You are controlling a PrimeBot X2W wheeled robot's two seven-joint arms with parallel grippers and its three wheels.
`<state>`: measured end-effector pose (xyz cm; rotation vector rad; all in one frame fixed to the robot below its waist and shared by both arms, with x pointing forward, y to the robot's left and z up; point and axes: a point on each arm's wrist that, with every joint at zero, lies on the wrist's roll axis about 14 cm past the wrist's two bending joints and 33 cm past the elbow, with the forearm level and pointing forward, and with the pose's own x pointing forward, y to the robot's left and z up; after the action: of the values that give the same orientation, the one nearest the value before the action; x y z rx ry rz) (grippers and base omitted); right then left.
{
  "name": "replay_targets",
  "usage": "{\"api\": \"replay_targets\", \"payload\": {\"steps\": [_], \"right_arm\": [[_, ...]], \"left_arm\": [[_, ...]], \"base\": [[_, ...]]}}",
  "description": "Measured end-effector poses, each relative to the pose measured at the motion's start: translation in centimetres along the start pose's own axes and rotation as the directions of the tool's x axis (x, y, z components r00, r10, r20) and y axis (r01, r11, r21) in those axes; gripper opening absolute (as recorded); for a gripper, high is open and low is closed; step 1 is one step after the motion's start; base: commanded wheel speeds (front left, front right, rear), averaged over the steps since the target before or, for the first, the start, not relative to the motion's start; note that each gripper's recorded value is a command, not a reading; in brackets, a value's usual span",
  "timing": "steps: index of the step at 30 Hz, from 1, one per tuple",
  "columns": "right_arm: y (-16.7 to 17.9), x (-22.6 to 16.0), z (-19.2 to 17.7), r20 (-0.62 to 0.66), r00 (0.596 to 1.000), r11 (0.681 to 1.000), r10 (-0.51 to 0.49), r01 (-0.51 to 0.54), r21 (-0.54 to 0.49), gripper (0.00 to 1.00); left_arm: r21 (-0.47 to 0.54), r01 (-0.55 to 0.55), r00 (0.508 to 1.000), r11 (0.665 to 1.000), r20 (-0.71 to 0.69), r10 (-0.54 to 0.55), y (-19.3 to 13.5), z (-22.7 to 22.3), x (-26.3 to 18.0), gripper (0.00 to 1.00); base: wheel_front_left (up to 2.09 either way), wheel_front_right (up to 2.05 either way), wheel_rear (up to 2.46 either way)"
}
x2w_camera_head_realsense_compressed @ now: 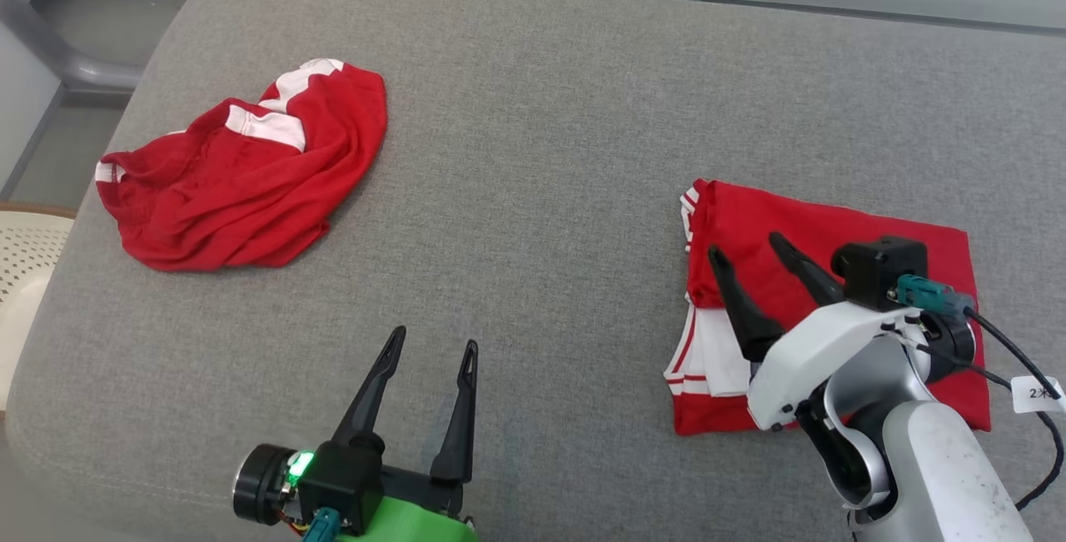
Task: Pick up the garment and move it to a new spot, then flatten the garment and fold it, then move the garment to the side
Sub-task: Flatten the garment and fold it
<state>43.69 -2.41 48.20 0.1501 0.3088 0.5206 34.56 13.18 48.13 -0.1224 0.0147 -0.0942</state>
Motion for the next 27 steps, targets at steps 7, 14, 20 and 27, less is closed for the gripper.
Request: {"api": "replay_targets", "payload": {"steps": [7, 14, 20, 27], "right_arm": [[-3.3, -1.9, 4.0, 0.148, 0.986, 0.997, -0.078, 0.082, -0.017, 1.00], [-8.7, -5.6, 3.0, 0.111, 0.979, 0.983, -0.173, 0.179, -0.042, 1.00], [-10.4, -7.0, 1.4, 0.026, 0.989, 0.990, -0.144, 0.144, -0.001, 0.37], [-10.4, -4.9, -0.3, -0.133, 0.991, 0.969, -0.028, 0.059, 0.241, 0.00]], "left_arm": [[-0.006, 0.022, 1.000, 1.000, 0.006, -0.022, -0.7, 0.1, 0.5, 1.00], [-0.002, 0.047, 0.998, 0.999, 0.032, -0.047, -1.2, 0.8, 0.7, 1.00], [0.002, 0.075, 0.996, 0.997, 0.056, -0.075, -2.0, 1.6, 0.4, 1.00], [-0.010, 0.059, 0.997, 0.998, 0.047, -0.059, -1.8, 1.3, -0.2, 1.00]], "base": [[0.00, 0.00, 0.00], [0.00, 0.00, 0.00], [0.00, 0.00, 0.00], [0.00, 0.00, 0.00]]}}
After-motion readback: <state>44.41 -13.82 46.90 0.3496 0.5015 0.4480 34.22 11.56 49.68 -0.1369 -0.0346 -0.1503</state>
